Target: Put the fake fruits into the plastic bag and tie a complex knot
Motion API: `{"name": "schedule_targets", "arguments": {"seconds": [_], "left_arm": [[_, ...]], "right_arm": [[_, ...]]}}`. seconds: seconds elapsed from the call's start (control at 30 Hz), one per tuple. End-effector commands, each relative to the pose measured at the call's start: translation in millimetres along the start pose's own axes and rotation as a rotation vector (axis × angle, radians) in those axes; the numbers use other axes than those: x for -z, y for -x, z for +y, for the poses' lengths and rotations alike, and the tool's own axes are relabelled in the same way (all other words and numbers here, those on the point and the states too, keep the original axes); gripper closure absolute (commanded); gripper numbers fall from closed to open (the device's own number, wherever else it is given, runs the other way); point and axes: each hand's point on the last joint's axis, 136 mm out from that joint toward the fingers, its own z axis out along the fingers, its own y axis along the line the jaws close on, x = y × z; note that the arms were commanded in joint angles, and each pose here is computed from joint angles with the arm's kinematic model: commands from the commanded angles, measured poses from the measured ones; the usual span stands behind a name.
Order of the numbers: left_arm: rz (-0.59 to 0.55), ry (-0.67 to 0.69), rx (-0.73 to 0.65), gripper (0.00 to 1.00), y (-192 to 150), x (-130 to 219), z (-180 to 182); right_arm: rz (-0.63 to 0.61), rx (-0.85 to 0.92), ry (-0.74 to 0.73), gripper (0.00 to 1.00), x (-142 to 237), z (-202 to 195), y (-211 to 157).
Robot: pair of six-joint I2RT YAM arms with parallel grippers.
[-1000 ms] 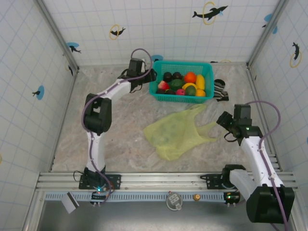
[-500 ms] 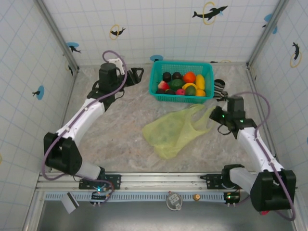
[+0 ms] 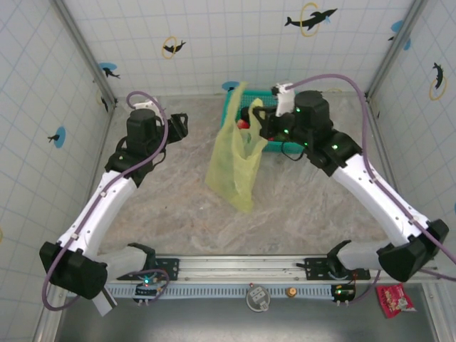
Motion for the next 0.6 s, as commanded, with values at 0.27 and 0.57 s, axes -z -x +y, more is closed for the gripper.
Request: {"name": "schedule_targets", "arguments": {"seconds": [0.27, 0.57], "left_arm": [[-0.194, 0.219, 0.057, 0.28, 48.1, 52.2, 38.1], [0.052, -0.165, 0.143, 0.28, -44.2, 35.4, 0.4]], "right_arm": [[-0.068, 0.387, 0.207, 1.00, -32.3, 101.2, 41.0], [-0.263, 0.175, 0.054, 1.00, 15.3, 32.9, -44.8]]}}
